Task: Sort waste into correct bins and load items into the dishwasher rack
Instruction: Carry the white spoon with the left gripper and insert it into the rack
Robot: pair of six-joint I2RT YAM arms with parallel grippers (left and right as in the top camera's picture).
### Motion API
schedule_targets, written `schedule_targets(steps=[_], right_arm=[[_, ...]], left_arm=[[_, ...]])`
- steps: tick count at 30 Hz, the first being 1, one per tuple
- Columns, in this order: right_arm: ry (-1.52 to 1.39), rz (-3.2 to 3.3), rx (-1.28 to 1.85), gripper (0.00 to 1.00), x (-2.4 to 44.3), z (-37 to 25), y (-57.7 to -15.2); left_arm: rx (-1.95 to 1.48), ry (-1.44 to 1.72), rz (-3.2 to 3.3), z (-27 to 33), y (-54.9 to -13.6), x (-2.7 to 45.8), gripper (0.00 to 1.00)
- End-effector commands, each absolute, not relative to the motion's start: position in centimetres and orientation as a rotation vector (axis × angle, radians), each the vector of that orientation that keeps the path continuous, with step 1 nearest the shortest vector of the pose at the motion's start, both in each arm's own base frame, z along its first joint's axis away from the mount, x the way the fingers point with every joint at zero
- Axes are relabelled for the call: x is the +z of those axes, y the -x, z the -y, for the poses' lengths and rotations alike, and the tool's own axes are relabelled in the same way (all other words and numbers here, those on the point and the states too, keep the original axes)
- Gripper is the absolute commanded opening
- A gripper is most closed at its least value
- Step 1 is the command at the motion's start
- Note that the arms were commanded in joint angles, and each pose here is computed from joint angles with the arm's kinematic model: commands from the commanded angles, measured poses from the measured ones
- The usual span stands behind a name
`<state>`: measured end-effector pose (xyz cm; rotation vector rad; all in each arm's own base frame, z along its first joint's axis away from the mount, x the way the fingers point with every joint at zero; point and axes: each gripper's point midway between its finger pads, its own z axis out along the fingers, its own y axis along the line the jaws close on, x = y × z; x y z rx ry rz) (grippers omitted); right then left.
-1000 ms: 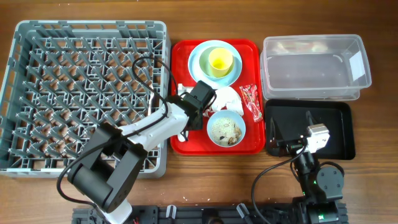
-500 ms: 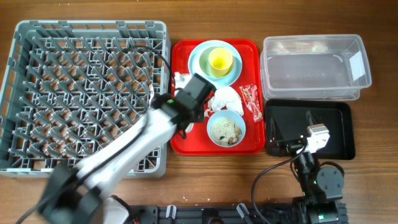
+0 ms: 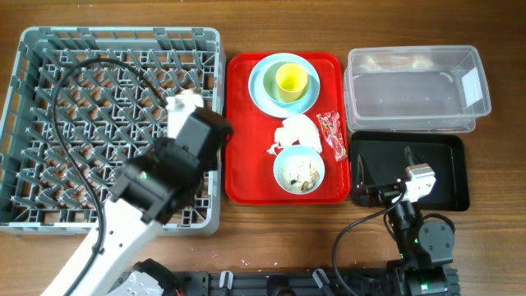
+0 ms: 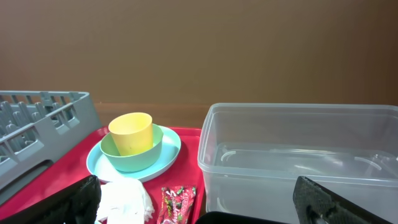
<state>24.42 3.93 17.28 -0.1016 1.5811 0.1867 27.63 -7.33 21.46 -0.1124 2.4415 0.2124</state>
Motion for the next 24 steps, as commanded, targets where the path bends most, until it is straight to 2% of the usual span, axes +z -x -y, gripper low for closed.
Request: schedule_targets(steps=[1,11,24], right_arm=[[0.097,-1.580,0.180,1.00,17.3,-3.8,-24.5],[0.097,-1.580,0.180,1.00,17.3,-3.8,-24.5],[0.097,-1.580,0.180,1.00,17.3,-3.8,-24.5]], left_arm=[[0.378,0.226,-2.468,3.5,-29.2,19.8,0.04],[0.463,0.222,-2.686,1.7,-31.3,13.2,0.04],[0.373,-0.018,-2.833,3.8,-30.8,10.4,0.04]])
